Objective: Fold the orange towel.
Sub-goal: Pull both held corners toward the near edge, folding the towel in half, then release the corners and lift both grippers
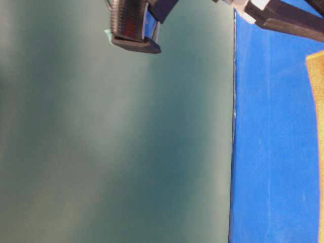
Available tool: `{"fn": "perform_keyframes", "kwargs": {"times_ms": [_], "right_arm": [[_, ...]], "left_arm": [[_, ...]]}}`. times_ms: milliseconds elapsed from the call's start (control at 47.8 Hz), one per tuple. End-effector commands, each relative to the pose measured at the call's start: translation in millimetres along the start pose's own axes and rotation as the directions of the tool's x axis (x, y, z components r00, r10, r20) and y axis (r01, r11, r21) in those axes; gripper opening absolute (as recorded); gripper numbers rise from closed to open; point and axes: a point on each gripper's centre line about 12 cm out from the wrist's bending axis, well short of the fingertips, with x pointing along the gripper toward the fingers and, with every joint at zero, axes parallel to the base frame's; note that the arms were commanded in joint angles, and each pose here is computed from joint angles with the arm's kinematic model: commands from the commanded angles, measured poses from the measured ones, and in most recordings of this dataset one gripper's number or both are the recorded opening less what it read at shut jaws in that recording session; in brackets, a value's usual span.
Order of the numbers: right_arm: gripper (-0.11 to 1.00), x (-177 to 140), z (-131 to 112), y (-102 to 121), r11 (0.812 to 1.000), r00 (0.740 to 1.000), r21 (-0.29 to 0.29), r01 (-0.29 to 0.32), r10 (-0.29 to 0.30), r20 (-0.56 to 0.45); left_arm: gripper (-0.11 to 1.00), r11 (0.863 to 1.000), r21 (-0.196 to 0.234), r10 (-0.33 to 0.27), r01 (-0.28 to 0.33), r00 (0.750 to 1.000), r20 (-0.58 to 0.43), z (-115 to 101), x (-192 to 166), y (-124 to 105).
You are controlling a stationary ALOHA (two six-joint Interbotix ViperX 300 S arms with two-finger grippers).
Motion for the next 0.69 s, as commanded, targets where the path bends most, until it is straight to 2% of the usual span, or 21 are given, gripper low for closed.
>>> {"fn": "perform_keyframes", "kwargs": {"times_ms": [0,105,147,188,272,335,398,586,670], "right_arm": [[0.22,-3,12,6,1.0,0.999,0.003,-0.017,0.017,0.036],[0.55,-9,17,11,0.999,0.998,-0.012,-0.031,0.031,0.054],[0.64,-15,21,13,0.999,0.997,-0.021,-0.037,0.038,0.069],[0.67,-22,25,15,0.998,0.995,-0.034,-0.045,0.047,0.09],[0.61,-35,33,17,0.997,0.99,-0.06,-0.056,0.063,0.128],[0.62,-45,40,18,0.994,0.985,-0.09,-0.059,0.073,0.159],[0.62,-52,44,13,0.994,0.981,-0.091,-0.052,0.068,0.182],[0.62,-52,51,-20,0.999,0.982,-0.03,0.018,-0.012,0.189],[0.62,-48,51,-35,0.999,0.983,-0.005,0.051,-0.05,0.18]], "left_arm": [[0.22,1.0,-0.006,-0.007,0.007,1.0,0.028,6,-4,0],[0.56,1.0,-0.004,-0.012,0.012,0.999,0.041,8,-8,0],[0.68,1.0,-0.003,-0.016,0.016,0.999,0.051,10,-11,0],[0.78,1.0,-0.002,-0.02,0.021,0.998,0.063,12,-14,-1],[0.76,1.0,-0.004,-0.024,0.025,0.996,0.087,15,-23,2],[0.74,1.0,0.005,-0.026,0.026,0.994,0.104,15,-28,4],[0.74,1.0,0.013,-0.022,0.02,0.992,0.125,16,-33,9],[0.74,0.998,-0.011,0.062,-0.061,0.983,0.175,25,-40,40],[0.74,0.994,-0.007,0.107,-0.107,0.979,0.176,29,-39,54]]}}
